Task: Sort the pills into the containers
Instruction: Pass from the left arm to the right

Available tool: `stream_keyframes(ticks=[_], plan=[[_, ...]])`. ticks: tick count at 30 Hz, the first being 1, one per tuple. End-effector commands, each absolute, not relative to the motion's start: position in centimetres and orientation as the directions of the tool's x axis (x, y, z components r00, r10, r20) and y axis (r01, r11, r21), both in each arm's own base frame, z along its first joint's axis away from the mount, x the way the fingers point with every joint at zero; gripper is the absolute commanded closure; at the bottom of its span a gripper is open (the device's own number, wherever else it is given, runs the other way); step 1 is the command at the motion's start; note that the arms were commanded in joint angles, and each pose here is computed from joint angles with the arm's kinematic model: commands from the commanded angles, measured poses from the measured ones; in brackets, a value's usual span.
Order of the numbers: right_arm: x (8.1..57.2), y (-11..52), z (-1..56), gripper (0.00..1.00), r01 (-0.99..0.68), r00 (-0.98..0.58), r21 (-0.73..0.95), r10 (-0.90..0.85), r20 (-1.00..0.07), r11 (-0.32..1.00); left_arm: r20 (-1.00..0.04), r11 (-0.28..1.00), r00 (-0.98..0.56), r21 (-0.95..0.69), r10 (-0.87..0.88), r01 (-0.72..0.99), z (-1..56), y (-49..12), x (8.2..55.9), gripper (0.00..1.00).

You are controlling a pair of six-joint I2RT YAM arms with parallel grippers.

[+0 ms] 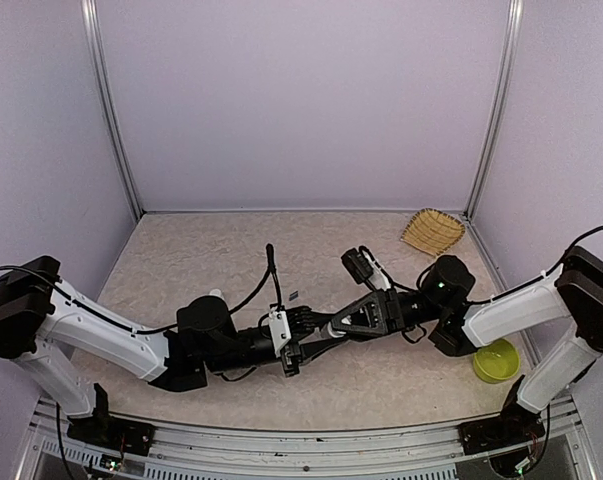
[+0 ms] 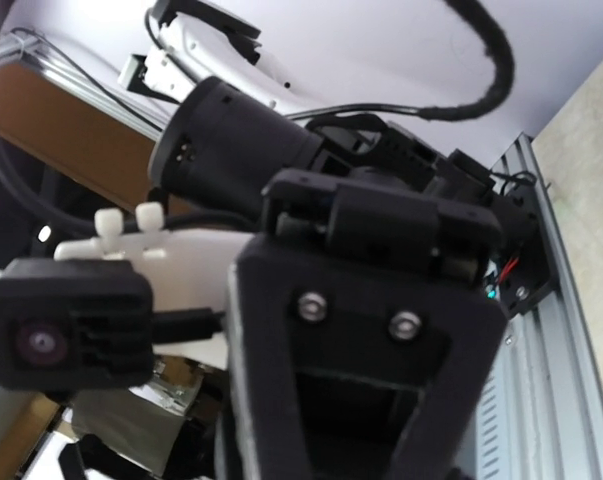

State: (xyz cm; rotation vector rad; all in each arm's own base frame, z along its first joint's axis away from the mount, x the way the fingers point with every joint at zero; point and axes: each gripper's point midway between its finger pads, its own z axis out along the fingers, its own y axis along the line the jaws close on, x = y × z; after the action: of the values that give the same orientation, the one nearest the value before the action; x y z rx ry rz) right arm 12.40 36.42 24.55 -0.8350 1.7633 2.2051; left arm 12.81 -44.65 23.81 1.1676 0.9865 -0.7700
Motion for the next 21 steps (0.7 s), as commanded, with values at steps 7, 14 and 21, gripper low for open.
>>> stream_keyframes(ticks=[7,14,21], plan=[[11.5,36.2,25.2,0.60,-0.502,-0.795,0.806,-0.201,-0.573,-0.312,-0.919,0.285,0.393,0.378,0.002,0.881,24.3,-44.0,13.1,0.70],[13.5,36.9,23.7,0.61,-0.597,-0.763,0.792,-0.215,-0.610,-0.126,-0.936,0.312,0.341,0.350,0.084,0.883,23.3,-43.9,13.7,0.21],[15.8,36.8,22.1,0.60,-0.662,-0.742,0.744,-0.217,-0.634,0.088,-0.933,0.363,0.322,0.360,0.163,0.859,22.4,-43.9,14.7,0.28]])
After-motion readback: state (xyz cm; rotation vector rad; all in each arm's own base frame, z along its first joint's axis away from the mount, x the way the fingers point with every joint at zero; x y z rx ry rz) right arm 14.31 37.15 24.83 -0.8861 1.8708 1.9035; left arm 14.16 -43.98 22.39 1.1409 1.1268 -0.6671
